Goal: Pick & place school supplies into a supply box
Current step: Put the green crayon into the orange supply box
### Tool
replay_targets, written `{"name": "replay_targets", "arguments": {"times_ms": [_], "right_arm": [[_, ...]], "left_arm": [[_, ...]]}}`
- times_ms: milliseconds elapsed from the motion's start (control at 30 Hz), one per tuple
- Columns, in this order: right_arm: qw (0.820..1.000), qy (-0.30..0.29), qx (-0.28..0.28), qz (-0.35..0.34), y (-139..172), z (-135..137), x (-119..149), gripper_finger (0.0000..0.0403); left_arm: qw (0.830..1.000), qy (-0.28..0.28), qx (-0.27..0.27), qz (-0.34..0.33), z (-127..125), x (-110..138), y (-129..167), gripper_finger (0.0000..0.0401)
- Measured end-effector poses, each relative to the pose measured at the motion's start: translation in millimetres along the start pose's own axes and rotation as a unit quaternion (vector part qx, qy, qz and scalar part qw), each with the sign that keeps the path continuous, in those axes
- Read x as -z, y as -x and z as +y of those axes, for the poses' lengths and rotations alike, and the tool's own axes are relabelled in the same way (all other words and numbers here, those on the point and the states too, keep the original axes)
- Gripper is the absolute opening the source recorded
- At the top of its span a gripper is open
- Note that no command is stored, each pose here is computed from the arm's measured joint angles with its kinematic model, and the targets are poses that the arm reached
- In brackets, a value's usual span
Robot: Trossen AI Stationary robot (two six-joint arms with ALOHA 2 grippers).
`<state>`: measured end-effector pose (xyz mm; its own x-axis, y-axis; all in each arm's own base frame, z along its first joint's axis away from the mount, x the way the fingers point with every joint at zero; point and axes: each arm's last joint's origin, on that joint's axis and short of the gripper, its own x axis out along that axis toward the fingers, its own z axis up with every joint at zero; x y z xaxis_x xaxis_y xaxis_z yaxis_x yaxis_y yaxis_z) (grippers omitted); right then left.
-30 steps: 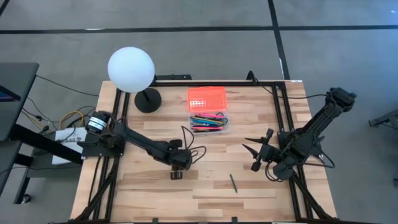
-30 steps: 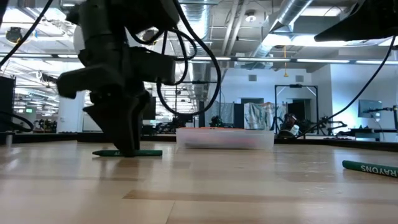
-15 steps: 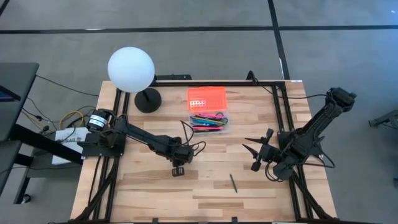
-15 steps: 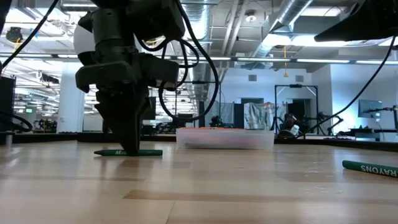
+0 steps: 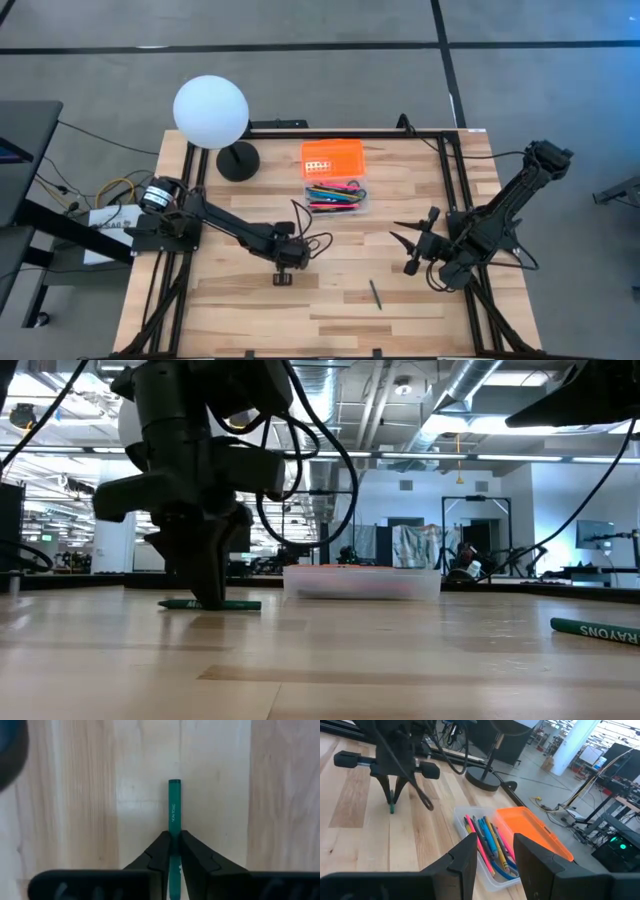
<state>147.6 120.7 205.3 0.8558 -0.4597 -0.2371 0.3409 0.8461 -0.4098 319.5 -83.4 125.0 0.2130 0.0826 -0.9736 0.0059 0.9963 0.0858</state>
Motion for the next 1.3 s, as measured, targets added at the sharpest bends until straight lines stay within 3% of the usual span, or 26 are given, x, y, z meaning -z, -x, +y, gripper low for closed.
{"name": "replay_targets", "arguments": {"times_ms": [267, 500, 667, 967, 1167, 1300], "right_arm": [[1.0, 0.002, 0.0, 0.001, 0, 0, 0, 0.012], [1.0, 0.004, 0.0, 0.001, 0, 0, 1, 0.012], [1.0, 0.004, 0.0, 0.001, 0, 0, 1, 0.012], [1.0, 0.005, 0.0, 0.002, 0, 0, 1, 0.012], [1.0, 0.007, 0.0, 0.003, 0, 0, 1, 0.012], [1.0, 0.007, -0.008, 0.005, 0, 0, 1, 0.012]], "left_arm": [[0.995, -0.074, -0.061, -0.04, -4, -24, 16, 0.0009], [0.983, -0.078, -0.136, -0.095, 11, -50, 35, 0.0011], [0.972, -0.058, -0.19, -0.129, 40, -66, 40, 0.0011], [0.967, -0.021, -0.194, -0.165, 99, -81, 38, 0.0015], [0.97, 0.004, -0.173, -0.173, 120, -81, 37, 0.0017], [0.97, 0.011, -0.172, -0.173, 126, -81, 37, 0.0047]]}}
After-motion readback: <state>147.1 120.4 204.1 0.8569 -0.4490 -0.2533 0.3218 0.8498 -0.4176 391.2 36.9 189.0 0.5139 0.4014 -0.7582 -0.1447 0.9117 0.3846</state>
